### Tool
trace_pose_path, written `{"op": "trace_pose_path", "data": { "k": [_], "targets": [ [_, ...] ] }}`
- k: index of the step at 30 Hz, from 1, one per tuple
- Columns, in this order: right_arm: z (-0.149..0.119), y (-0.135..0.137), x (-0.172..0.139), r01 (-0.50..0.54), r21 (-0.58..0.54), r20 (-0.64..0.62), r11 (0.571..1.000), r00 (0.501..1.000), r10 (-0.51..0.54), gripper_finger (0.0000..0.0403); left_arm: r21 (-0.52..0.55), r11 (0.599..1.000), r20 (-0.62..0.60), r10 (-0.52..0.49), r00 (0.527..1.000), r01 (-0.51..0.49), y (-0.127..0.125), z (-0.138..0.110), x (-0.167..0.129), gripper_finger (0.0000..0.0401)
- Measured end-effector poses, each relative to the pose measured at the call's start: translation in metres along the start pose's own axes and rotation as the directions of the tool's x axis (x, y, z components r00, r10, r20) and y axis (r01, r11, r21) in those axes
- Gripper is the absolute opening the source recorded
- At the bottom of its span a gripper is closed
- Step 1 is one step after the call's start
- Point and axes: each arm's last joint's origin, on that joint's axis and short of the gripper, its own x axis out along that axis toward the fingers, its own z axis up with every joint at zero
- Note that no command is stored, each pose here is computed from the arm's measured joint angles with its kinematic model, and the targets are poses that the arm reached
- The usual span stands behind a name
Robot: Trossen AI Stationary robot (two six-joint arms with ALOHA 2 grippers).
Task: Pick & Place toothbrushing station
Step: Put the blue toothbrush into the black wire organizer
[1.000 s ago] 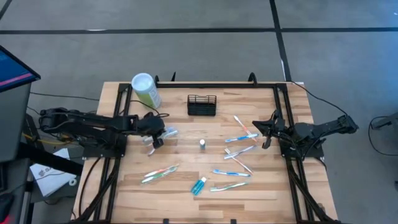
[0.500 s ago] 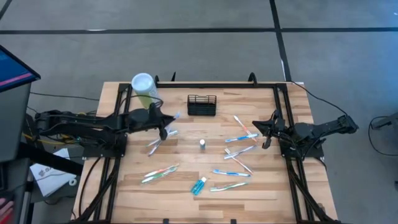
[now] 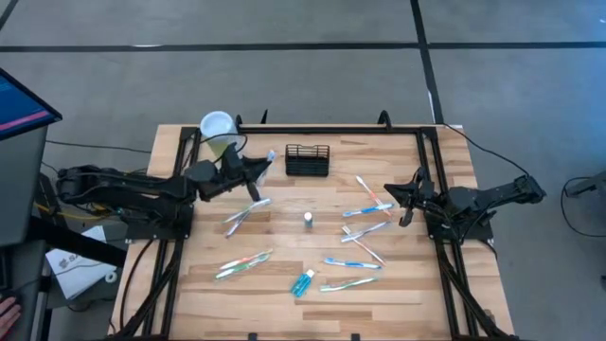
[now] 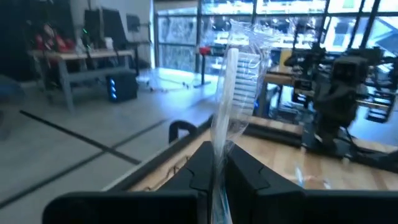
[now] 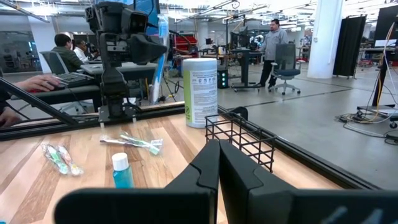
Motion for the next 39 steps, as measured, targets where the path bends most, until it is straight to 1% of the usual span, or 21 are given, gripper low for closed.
{"op": "trace_pose_path", "data": {
  "k": [5, 10, 15, 22, 26, 30, 32, 39],
  "targets": [
    [0.0, 0.0, 0.0, 0.0, 0.0, 0.0, 1.0, 1.0, 0.0, 0.0001, 0.009, 0.999, 0.084, 0.051, 0.995, -0.052, 0.0, -0.005, 0.013, 0.0013],
    [0.0, 0.0, 0.0, 0.0, 0.0, 0.0, 1.0, 1.0, 0.0, 0.0001, -0.025, 0.995, 0.17, 0.096, 0.981, -0.094, 0.007, -0.011, 0.026, 0.0015],
    [0.0, 0.0, 0.0, 0.0, 0.0, 0.0, 1.0, 1.0, 0.0, 0.0001, -0.048, 0.99, 0.214, 0.14, 0.967, -0.133, 0.015, -0.019, 0.036, 0.0013],
    [0.0, 0.0, 0.0, 0.0, 0.0, 0.0, 1.0, 1.0, 0.0, 0.0001, -0.089, 0.983, 0.278, 0.177, 0.944, -0.159, 0.023, -0.026, 0.043, 0.0013],
    [0.0, 0.0, 0.0, 0.0, -0.001, 0.0, 1.0, 1.0, 0.0, 0.0001, -0.09, 0.982, 0.3, 0.183, 0.936, -0.164, 0.021, -0.021, 0.055, 0.0015],
    [0.0, 0.0, 0.0, 0.0, -0.001, 0.0, 1.0, 1.0, 0.0, 0.0001, -0.035, 0.983, 0.316, 0.184, 0.931, -0.183, 0.017, -0.017, 0.072, 0.0013],
    [0.0, 0.0, 0.0, 0.0, 0.0, 0.0, 1.0, 1.0, 0.0, 0.0001, -0.037, 0.981, 0.325, 0.191, 0.926, -0.189, 0.017, -0.015, 0.08, 0.0013],
    [0.0, 0.0, 0.0, 0.0, -0.001, 0.0, 1.0, 1.0, 0.0, 0.0001, -0.025, 0.973, 0.307, 0.226, 0.925, -0.23, 0.025, -0.023, 0.1, 0.0015]
  ]
}}
